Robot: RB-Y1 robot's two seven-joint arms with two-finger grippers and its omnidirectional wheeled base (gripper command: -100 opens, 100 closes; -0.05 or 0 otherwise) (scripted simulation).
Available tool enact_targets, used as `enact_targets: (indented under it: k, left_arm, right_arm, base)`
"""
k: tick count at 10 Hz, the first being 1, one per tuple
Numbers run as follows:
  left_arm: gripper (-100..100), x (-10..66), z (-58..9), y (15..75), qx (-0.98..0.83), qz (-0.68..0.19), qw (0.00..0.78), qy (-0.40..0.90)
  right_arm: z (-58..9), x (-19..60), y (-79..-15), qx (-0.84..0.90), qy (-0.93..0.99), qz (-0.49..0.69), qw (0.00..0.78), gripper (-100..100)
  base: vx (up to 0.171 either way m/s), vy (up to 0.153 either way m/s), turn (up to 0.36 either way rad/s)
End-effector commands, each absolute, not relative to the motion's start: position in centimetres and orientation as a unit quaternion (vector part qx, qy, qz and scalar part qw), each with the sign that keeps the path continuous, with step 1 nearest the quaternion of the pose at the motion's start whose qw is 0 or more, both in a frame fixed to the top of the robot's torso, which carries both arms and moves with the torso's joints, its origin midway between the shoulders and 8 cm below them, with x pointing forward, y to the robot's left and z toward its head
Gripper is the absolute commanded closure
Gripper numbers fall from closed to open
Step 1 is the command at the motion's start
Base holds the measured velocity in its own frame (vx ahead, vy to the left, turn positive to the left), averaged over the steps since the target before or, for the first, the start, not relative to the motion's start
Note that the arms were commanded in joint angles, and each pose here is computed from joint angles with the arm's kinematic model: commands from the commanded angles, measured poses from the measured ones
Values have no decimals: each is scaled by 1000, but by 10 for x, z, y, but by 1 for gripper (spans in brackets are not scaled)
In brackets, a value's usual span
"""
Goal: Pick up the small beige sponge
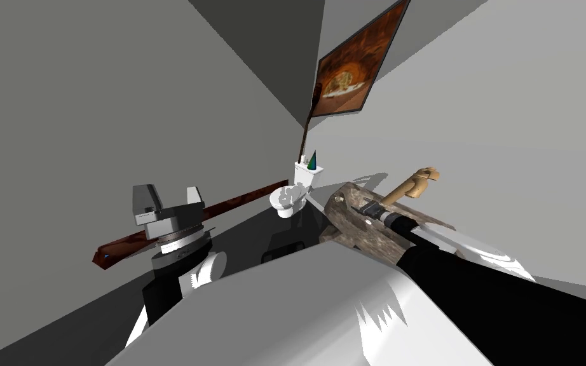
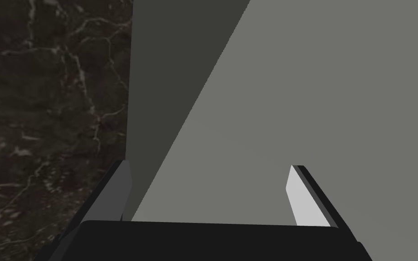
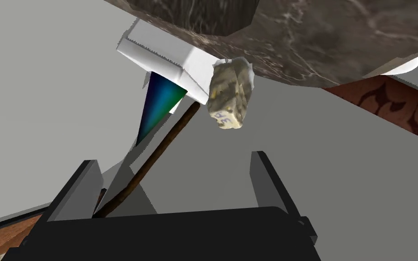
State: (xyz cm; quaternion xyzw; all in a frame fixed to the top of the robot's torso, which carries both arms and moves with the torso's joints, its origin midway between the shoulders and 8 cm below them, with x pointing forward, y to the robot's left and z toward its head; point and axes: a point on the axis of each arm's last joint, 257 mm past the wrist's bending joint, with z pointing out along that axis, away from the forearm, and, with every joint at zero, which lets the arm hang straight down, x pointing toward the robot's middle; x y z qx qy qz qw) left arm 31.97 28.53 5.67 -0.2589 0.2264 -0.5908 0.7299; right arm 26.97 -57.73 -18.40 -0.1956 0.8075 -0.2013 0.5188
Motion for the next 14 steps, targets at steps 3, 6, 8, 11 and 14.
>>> enact_targets:
  k: [3, 6, 8, 11, 14]
  left_arm:
    - [0, 320, 57, 285, -259, -591, 730, 226]
    - [0, 320, 57, 285, -259, -591, 730, 226]
    - [0, 320, 57, 285, -259, -591, 730, 226]
    - [0, 320, 57, 285, -259, -591, 730, 226]
    - [0, 320, 57, 285, -259, -591, 730, 226]
  right_arm:
    - [-184, 262, -599, -273, 810, -240, 460, -100]
    - [-185, 259, -611, -332, 807, -259, 415, -100]
    - [-187, 256, -616, -357, 804, -266, 393, -100]
    - [-197, 248, -626, -425, 797, -272, 334, -100]
    - [-211, 237, -629, -474, 791, -262, 286, -100]
  base:
    - [28, 24, 55]
    - [34, 17, 53]
    - [34, 20, 55]
    - [41, 19, 67]
    - [63, 23, 59]
